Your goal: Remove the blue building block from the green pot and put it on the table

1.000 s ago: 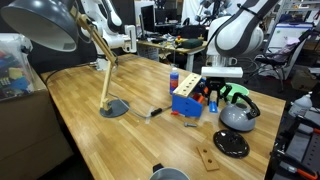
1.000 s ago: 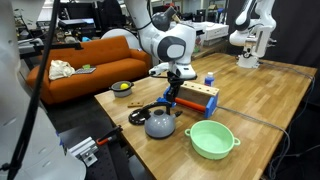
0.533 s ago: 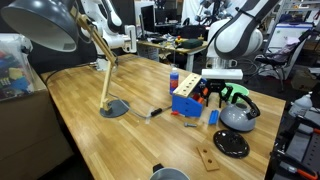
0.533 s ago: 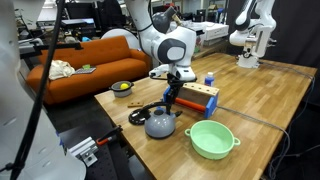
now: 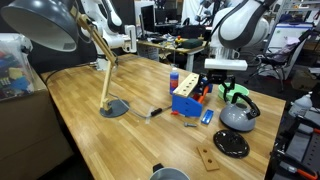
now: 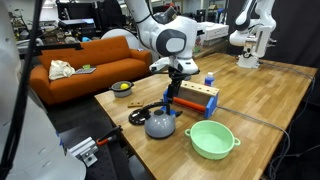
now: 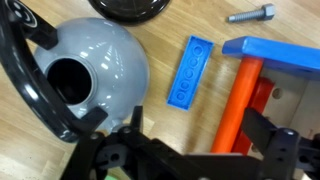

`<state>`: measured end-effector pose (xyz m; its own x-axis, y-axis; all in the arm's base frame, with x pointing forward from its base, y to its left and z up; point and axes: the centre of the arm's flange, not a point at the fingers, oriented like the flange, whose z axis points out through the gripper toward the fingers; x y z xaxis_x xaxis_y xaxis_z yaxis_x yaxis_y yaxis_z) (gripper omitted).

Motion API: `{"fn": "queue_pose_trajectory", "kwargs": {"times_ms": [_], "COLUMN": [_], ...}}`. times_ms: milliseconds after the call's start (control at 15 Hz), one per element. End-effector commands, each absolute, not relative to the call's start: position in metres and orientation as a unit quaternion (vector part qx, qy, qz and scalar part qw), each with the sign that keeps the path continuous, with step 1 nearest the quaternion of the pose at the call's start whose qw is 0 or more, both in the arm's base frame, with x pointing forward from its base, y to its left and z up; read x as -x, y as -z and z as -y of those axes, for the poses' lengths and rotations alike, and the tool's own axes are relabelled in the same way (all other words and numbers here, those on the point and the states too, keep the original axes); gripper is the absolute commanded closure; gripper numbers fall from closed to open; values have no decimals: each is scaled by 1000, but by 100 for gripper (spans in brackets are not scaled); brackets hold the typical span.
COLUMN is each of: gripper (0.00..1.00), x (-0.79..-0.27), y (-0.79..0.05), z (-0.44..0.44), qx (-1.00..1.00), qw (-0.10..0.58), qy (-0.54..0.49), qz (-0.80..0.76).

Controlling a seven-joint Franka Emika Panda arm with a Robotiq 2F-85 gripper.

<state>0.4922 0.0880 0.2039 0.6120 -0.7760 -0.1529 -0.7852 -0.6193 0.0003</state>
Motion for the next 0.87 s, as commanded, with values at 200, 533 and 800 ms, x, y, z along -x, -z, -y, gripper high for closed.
{"fn": "queue_pose_trajectory", "kwargs": {"times_ms": [200,533,800], "gripper": [0,0,0], "x": [-468,-444,-444], "y": [-260,-280,-278], "z": [-65,-56,-57], "qx": [889,888,888], "qw": [79,90,90], "qy": [-43,-33,-34], "qz": [-448,-450,-451]}}
